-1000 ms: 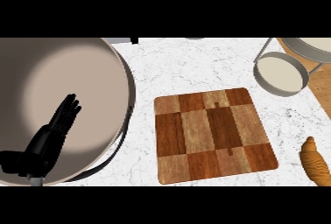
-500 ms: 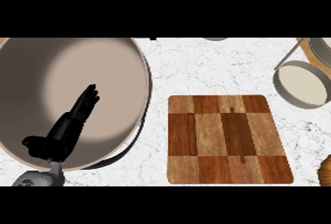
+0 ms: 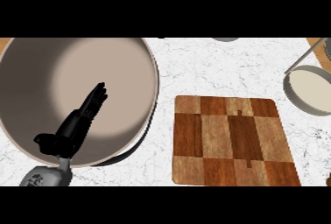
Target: Pick the eggplant from the cutting board and place it in the tiered basket
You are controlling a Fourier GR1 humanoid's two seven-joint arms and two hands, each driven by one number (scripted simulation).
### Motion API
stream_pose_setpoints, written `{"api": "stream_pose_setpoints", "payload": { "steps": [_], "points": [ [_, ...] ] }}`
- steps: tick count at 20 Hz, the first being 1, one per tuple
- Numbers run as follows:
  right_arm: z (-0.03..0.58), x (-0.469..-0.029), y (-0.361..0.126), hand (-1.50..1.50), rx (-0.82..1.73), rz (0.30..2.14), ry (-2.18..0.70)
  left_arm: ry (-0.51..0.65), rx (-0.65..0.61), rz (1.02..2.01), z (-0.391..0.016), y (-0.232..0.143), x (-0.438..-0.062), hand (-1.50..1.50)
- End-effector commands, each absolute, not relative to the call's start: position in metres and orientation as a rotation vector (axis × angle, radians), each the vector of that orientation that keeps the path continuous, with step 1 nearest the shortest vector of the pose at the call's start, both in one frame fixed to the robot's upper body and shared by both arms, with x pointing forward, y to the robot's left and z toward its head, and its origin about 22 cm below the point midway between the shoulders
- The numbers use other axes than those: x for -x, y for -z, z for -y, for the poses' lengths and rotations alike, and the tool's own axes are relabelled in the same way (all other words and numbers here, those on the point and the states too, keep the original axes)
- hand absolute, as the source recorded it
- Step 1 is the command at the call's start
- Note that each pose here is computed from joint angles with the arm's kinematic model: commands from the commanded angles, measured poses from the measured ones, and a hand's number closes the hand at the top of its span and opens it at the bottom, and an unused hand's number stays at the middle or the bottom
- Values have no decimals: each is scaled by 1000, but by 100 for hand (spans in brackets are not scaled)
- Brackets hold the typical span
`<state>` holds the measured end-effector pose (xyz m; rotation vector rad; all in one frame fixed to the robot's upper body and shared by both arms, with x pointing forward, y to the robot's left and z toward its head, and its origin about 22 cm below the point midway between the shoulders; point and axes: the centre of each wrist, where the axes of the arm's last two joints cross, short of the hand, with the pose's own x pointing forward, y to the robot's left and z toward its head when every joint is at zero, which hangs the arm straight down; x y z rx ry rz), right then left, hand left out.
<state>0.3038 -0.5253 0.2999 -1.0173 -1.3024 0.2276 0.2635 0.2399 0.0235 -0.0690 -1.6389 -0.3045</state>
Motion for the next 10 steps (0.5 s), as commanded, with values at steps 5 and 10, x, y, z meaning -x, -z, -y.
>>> {"api": "stream_pose_setpoints", "payload": {
  "steps": [5, 10],
  "points": [
    [488, -354, -297, 150, 973, 1280, -285, 292, 128, 1544, -221, -5, -270, 0],
    [474, -378, -271, 150, 919, 1277, -288, 269, 127, 1557, -224, 12, -260, 0]
  ]
}}
